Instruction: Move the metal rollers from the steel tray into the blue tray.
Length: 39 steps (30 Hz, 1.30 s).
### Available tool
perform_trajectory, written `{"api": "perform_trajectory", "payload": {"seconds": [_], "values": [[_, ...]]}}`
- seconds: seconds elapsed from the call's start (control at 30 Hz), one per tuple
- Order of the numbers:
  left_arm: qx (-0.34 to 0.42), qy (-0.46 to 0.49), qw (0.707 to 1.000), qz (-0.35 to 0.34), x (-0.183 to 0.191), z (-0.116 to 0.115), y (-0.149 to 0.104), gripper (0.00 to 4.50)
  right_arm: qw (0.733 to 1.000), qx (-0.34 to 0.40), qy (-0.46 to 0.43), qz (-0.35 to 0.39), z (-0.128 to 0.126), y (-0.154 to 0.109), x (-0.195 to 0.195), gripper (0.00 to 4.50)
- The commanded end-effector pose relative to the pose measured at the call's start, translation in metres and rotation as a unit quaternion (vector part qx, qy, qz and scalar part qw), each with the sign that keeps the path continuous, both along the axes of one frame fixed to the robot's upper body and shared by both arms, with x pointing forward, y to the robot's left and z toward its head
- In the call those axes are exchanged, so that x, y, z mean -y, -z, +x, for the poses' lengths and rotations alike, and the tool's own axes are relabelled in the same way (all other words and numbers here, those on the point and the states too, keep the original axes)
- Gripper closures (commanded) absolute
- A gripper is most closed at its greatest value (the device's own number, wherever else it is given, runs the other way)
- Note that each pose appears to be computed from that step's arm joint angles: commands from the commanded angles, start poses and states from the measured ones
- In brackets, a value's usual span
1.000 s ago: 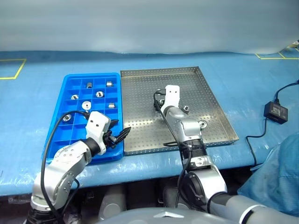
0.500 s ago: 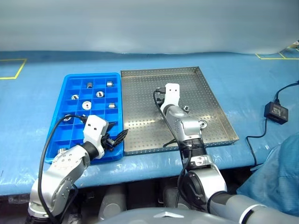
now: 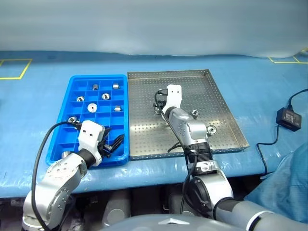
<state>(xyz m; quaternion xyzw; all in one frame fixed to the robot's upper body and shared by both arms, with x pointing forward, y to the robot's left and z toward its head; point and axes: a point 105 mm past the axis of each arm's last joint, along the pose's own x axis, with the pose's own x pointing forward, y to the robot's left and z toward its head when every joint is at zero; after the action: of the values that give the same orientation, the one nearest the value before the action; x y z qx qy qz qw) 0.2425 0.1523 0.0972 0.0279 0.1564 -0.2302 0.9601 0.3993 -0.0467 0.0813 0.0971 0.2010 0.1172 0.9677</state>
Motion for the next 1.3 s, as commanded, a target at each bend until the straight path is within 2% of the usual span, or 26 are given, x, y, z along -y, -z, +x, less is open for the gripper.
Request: {"api": "perform_trajectory", "payload": {"seconds": [0.03, 0.3, 0.5, 0.6, 0.77, 0.87, 1.3], "values": [[0.028, 0.007, 1.0, 0.0, 0.003, -0.001, -0.014, 1.37, 1.0, 0.007, -0.008, 0.011, -0.002, -0.006, -0.007, 4.26], [0.028, 0.007, 1.0, 0.002, 0.003, 0.0, -0.014, 1.37, 1.0, 0.019, -0.009, 0.01, -0.001, -0.011, -0.004, 4.26], [0.027, 0.009, 1.0, 0.002, 0.003, 0.0, -0.013, 1.37, 0.994, 0.08, -0.067, 0.021, -0.009, -0.036, -0.018, 4.26], [0.026, 0.008, 1.0, 0.002, 0.004, 0.0, -0.012, 1.37, 0.992, 0.088, -0.085, 0.012, -0.013, -0.038, -0.022, 3.66], [0.025, 0.008, 1.0, 0.004, 0.004, 0.0, -0.012, 1.37, 0.992, 0.078, -0.096, -0.014, -0.017, -0.029, -0.023, 2.08], [0.024, 0.009, 1.0, 0.004, 0.004, -0.001, -0.011, 1.37, 0.992, 0.064, -0.106, -0.04, -0.02, -0.016, -0.022, 2.08], [0.022, 0.014, 1.0, 0.007, 0.005, -0.001, -0.012, 1.37, 0.992, 0.043, -0.088, -0.08, -0.018, 0.008, -0.013, 2.08]]}}
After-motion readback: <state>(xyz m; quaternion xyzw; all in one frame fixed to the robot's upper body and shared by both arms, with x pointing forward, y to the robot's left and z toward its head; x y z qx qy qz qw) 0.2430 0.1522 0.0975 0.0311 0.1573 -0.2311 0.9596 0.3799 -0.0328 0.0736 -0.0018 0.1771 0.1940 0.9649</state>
